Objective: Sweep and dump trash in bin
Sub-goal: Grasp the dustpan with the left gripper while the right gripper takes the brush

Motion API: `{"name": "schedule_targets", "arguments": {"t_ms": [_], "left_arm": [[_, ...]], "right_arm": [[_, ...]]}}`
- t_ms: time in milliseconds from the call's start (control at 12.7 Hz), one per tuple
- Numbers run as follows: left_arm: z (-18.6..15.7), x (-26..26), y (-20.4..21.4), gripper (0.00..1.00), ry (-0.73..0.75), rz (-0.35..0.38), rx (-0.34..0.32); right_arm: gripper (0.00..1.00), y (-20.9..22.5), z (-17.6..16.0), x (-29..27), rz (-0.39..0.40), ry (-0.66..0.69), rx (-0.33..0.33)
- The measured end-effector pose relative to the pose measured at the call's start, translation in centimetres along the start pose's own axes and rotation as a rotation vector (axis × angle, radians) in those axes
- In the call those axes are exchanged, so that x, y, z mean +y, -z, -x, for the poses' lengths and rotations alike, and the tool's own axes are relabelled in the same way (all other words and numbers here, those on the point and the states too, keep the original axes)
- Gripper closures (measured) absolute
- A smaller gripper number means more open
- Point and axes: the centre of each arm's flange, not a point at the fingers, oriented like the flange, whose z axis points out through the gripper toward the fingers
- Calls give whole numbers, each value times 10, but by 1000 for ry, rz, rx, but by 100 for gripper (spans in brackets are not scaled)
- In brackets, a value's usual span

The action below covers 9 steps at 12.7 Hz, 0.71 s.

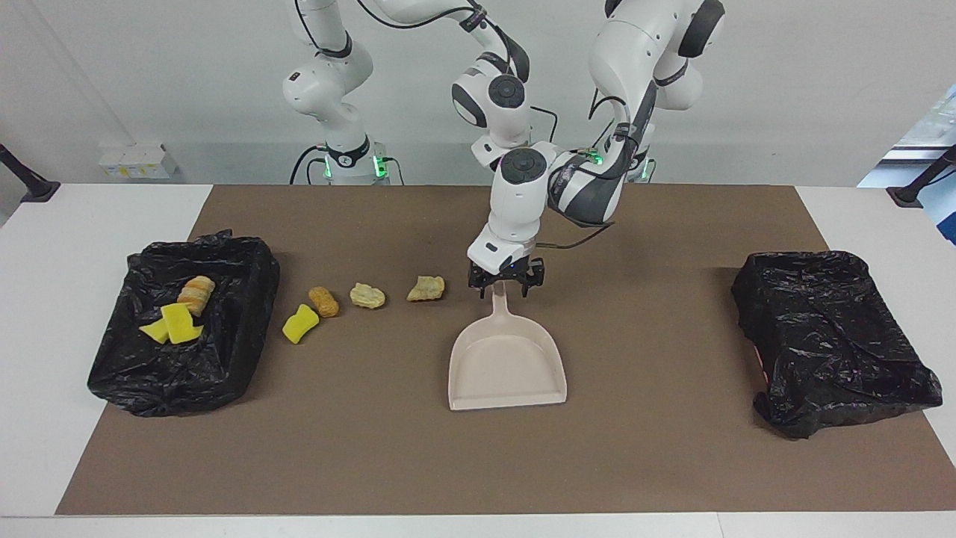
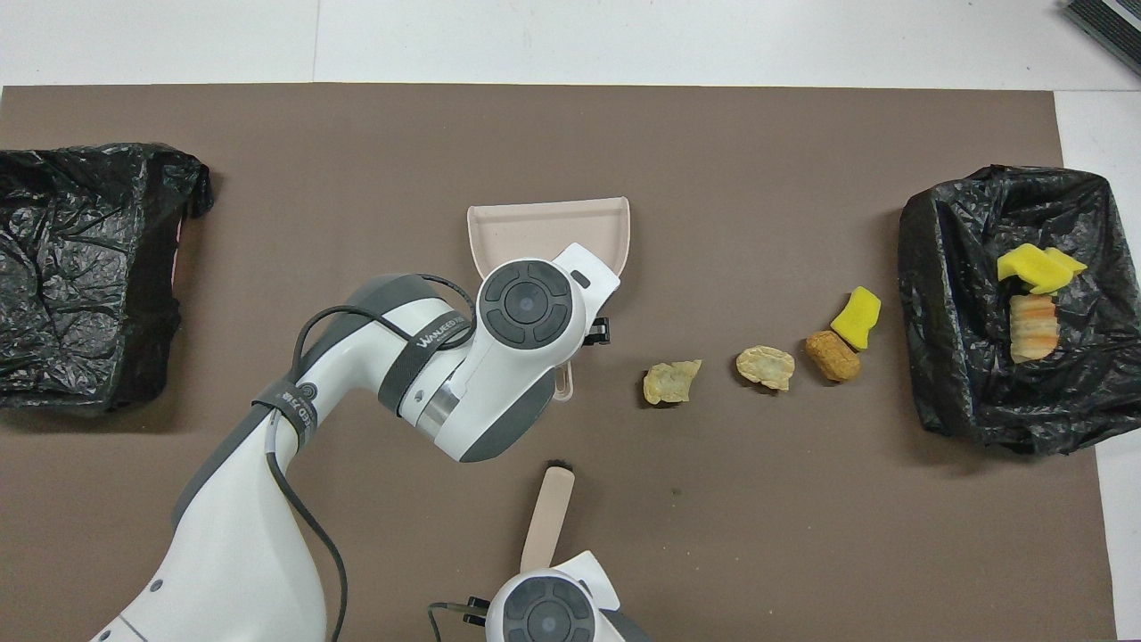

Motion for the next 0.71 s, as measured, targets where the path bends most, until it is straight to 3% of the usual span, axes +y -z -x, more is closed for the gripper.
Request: {"name": "schedule_targets", "arguments": {"t_ms": [237, 316, 474, 711], "left_arm": [[2, 0, -3, 45, -2, -3, -4], [3, 0, -3, 46, -3, -6, -8], [5, -2, -5, 69, -4, -24, -26], [4, -9, -2, 69, -85, -47, -45]], "right_arm": [[74, 17, -37, 11, 16, -40, 8], [74, 24, -48, 16, 25, -36, 6], [74, 43, -71, 33, 48, 3, -16], [74, 81, -107, 73, 57, 22, -39]]}}
